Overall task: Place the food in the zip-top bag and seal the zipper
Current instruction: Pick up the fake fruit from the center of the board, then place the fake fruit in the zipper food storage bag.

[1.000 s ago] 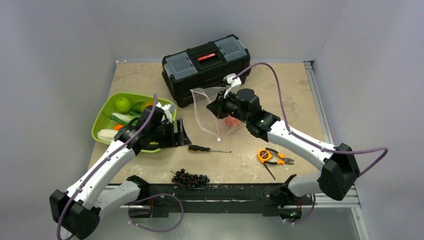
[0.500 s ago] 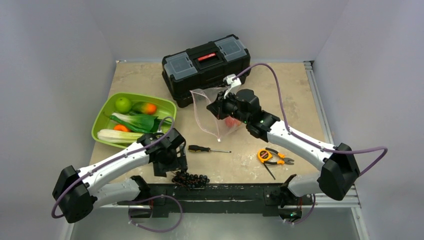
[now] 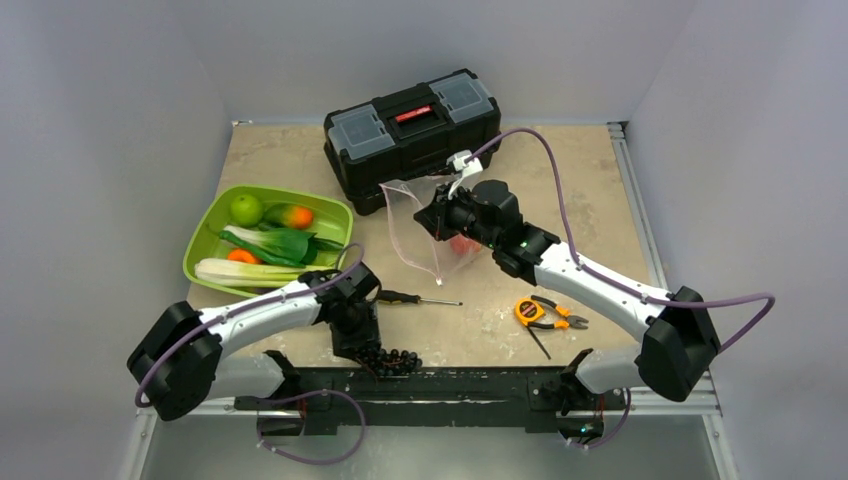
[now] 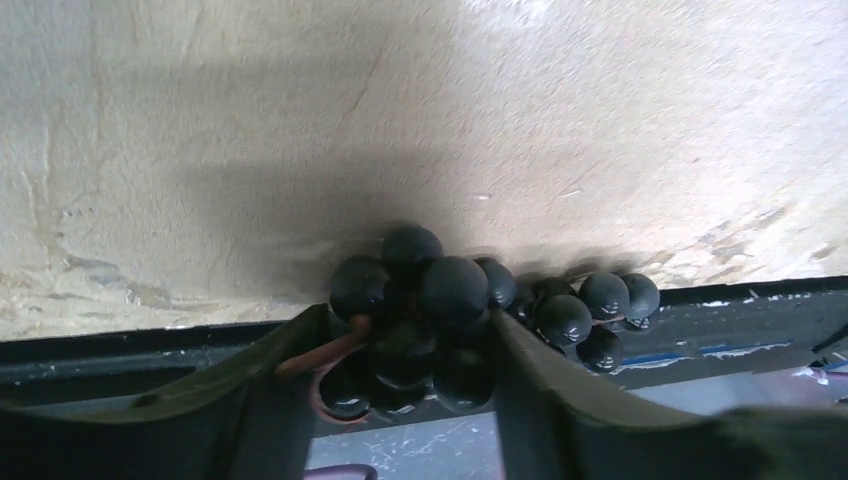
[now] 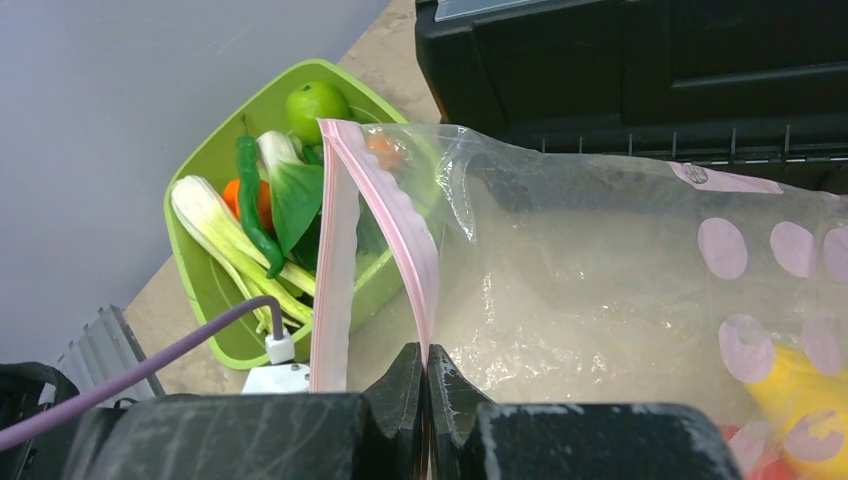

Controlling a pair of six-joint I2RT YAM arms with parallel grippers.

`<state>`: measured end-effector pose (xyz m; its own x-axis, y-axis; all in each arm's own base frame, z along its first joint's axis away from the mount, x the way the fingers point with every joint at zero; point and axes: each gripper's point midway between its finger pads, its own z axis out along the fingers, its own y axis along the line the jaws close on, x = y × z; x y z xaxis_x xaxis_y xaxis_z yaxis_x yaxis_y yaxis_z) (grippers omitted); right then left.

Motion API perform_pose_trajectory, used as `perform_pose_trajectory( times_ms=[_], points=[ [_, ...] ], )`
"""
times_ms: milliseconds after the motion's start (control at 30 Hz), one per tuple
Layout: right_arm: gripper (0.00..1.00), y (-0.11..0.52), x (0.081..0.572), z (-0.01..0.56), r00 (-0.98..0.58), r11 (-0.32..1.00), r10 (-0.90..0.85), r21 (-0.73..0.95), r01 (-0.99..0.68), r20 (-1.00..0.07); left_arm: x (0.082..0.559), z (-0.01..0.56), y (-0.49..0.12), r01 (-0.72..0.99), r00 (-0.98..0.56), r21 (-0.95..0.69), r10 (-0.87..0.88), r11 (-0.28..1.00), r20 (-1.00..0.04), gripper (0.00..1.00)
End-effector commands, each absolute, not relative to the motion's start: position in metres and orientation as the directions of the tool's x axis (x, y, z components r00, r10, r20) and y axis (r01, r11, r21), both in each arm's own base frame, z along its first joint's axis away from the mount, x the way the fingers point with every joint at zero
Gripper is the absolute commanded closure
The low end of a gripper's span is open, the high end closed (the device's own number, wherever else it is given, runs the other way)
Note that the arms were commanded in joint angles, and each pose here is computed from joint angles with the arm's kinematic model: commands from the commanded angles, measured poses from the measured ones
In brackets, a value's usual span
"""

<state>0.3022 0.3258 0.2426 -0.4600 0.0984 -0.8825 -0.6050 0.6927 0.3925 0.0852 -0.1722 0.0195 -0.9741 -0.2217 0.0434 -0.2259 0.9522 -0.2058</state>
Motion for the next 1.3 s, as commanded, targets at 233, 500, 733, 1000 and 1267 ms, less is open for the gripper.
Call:
perform_pose_trajectory(
  times_ms=[233, 500, 733, 1000, 1267],
  points=[
    [1.00, 0.326, 0.299, 0.271, -0.391, 0.664, 0.133, 0.375, -0.647, -0.911, 0.146, 0.104, -0.173, -0.048, -0.925, -0.338, -0.169, 0.940, -0.339, 0.89],
    [1.00, 0.336, 0.300, 0.265, -0.420, 0.643, 0.117, 0.391, -0.658, -0.900, 0.172, 0.248, -0.182, 0.342, -0.700, -0.405, -0.058, 0.848, -0.711, 0.95],
    [1.00, 0.341, 0.300, 0.265, -0.428, 0.627, 0.112, 0.398, -0.670, -0.897, 0.183, 0.301, -0.174, 0.378, -0.592, -0.366, -0.082, 0.850, -0.802, 0.96],
    [1.00, 0.346, 0.292, 0.272, -0.425, 0.582, 0.115, 0.408, -0.704, -0.898, 0.216, 0.316, -0.175, 0.372, -0.498, -0.253, -0.038, 0.893, -0.866, 0.99],
    [1.00, 0.356, 0.281, 0.275, -0.441, 0.509, 0.100, 0.427, -0.747, -0.892, 0.232, 0.326, -0.210, 0.570, -0.342, -0.143, 0.075, 0.809, -0.937, 0.99]
  ],
)
